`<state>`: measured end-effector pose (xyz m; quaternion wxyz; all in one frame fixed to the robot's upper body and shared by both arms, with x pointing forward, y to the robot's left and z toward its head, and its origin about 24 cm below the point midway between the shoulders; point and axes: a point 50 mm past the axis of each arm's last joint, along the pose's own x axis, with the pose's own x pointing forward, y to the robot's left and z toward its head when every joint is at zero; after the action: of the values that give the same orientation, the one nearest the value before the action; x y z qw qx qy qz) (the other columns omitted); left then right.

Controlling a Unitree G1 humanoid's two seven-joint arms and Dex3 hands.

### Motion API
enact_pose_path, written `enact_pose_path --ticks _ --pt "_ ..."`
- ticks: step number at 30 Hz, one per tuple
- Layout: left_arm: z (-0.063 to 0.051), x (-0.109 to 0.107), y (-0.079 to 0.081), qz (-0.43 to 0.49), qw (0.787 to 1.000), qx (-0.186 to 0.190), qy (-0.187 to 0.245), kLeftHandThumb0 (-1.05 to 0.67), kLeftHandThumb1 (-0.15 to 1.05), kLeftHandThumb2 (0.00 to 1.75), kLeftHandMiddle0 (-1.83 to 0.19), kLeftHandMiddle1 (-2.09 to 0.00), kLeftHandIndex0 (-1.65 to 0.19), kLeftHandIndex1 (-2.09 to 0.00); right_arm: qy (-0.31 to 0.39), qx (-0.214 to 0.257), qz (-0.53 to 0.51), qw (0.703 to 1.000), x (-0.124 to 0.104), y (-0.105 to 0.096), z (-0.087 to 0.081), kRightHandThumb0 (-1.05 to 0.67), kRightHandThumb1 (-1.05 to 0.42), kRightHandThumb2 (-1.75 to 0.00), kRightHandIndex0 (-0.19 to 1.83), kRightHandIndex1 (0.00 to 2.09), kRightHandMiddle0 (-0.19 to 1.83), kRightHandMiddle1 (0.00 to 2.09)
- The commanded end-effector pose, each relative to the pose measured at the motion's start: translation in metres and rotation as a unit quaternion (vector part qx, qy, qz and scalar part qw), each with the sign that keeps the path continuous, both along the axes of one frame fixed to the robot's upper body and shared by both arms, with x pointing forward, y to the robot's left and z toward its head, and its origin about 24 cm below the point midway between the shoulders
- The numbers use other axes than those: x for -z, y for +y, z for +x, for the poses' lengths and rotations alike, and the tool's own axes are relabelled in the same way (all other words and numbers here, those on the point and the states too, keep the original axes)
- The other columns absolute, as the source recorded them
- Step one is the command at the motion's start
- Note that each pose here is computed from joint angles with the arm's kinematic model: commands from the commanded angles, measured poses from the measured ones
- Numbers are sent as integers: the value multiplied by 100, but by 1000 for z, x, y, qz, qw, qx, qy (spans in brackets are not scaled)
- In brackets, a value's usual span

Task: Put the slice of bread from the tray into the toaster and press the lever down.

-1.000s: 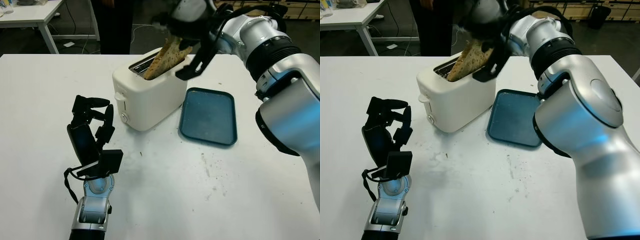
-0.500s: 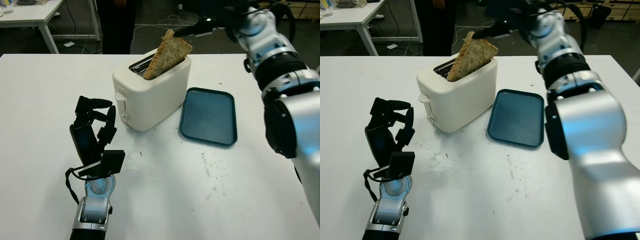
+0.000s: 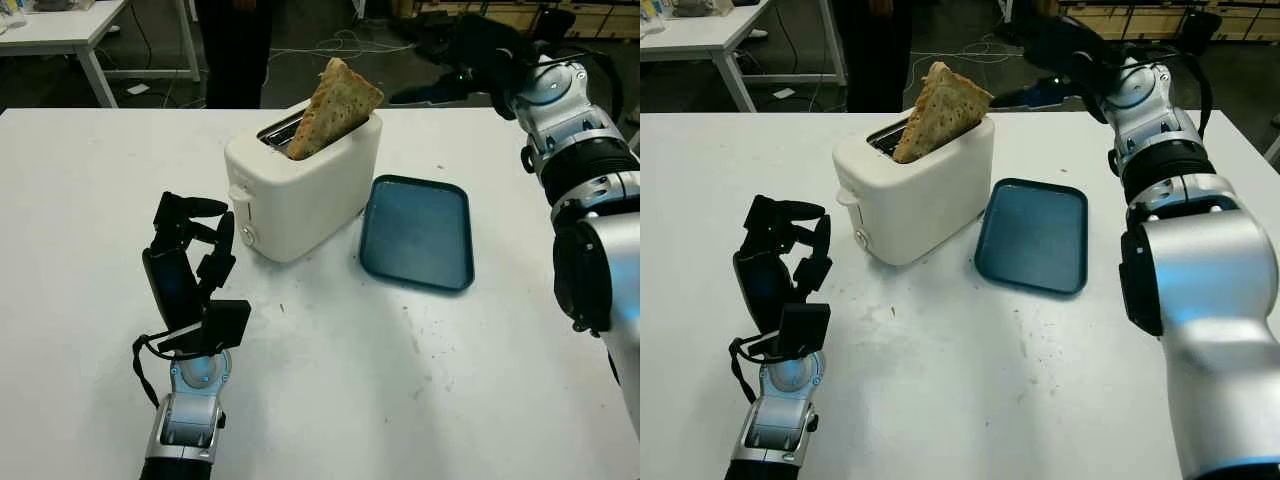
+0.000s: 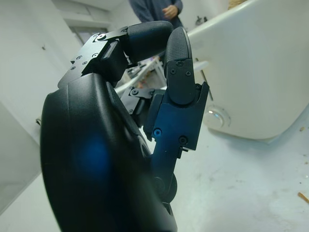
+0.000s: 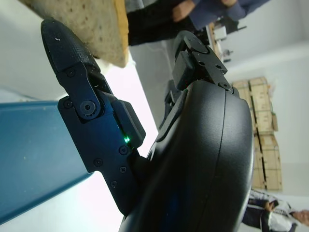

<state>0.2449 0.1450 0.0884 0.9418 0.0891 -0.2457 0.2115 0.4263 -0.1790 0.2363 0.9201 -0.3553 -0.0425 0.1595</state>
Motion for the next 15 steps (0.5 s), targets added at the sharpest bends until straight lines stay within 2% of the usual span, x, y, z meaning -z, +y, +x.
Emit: enact_pose_path --ticks 1,8,15 --pt "2 -4 -6 -10 1000 8 -11 -50 92 34 -65 -173 -47 -146 10 11 25 1000 9 1 1 -65 -65 0 17 21 41 4" --pt "2 -5 -5 -9 1000 7 -12 -49 92 34 -65 -172 -47 -147 11 -3 49 999 14 17 2 -50 -64 0 21 18 46 2" --pt "2 -4 -6 -11 1000 7 -10 -50 92 35 -65 -172 -47 -147 7 -12 54 998 9 34 3 -51 -63 0 17 18 45 0"
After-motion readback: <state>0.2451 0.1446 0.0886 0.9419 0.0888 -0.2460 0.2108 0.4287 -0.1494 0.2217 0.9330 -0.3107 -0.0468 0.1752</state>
